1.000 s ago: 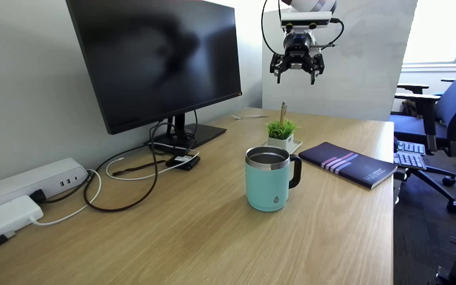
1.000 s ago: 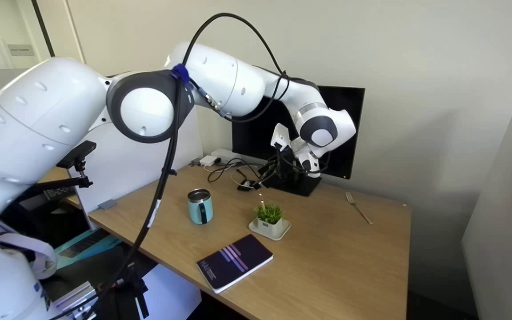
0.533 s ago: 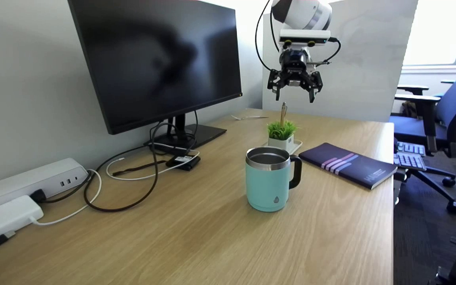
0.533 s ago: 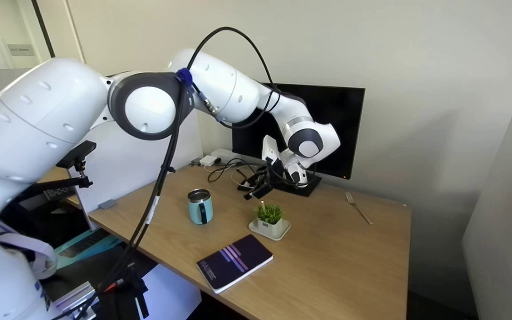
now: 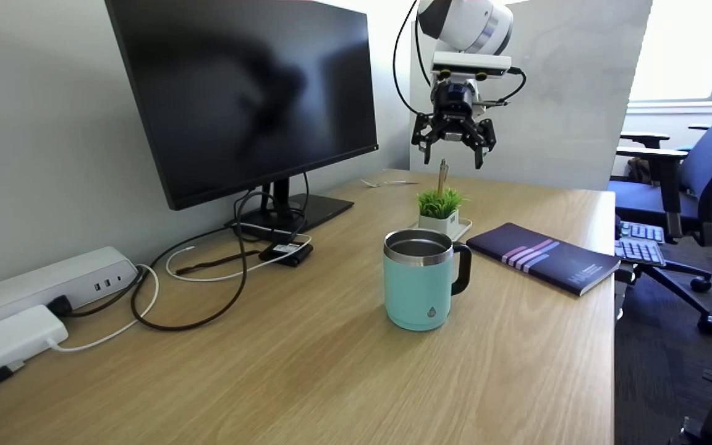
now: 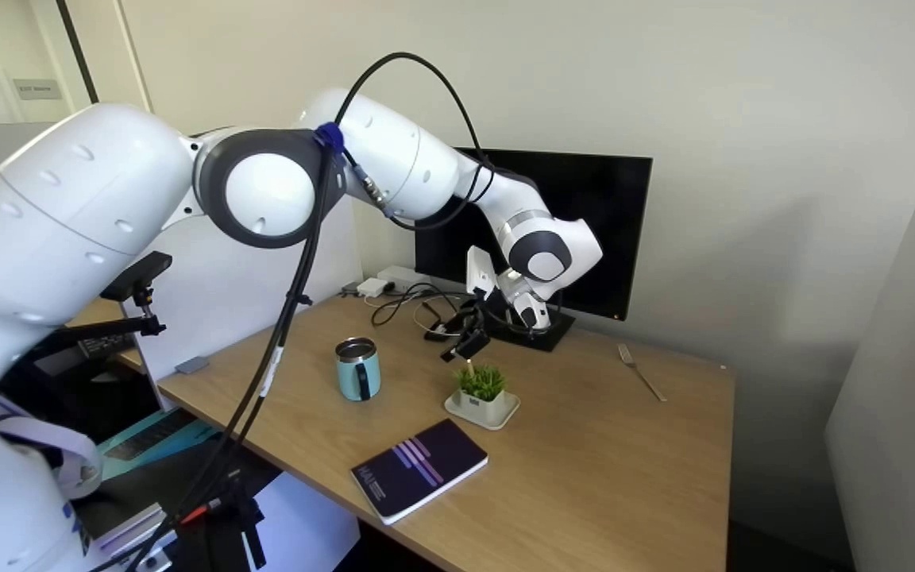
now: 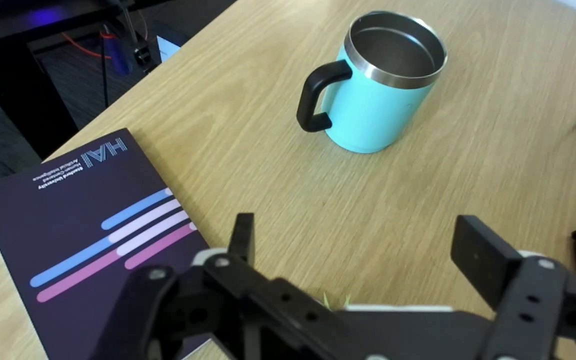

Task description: Pick the pen and put it in the cup

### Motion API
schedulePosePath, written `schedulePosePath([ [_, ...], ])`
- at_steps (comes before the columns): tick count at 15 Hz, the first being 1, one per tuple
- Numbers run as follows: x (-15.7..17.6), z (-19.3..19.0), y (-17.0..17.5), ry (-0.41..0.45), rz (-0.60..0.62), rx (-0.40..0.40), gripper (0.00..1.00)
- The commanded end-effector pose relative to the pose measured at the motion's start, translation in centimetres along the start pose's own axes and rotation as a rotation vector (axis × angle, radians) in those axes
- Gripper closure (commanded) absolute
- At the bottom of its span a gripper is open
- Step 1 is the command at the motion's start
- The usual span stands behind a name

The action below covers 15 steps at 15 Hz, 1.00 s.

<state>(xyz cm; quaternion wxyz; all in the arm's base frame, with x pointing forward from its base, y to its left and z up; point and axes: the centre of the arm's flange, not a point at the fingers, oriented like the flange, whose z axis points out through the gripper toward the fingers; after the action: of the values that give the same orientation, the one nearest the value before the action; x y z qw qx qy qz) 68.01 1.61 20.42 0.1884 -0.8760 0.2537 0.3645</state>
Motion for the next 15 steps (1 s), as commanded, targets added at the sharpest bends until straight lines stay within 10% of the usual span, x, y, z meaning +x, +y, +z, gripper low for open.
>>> schedulePosePath([
  [1, 1.1, -1.0, 0.2, 0.023, -0.014, 0.01, 0.0],
  [10, 5.6, 0.7, 0.7, -0.004, 0.012, 0.012, 0.0],
  [11, 5.8, 1.0, 0.5, -0.003, 0.01, 0.011, 0.25],
  [15, 5.6, 1.2, -0.1, 0.001, -0.009, 0.005, 0.47],
])
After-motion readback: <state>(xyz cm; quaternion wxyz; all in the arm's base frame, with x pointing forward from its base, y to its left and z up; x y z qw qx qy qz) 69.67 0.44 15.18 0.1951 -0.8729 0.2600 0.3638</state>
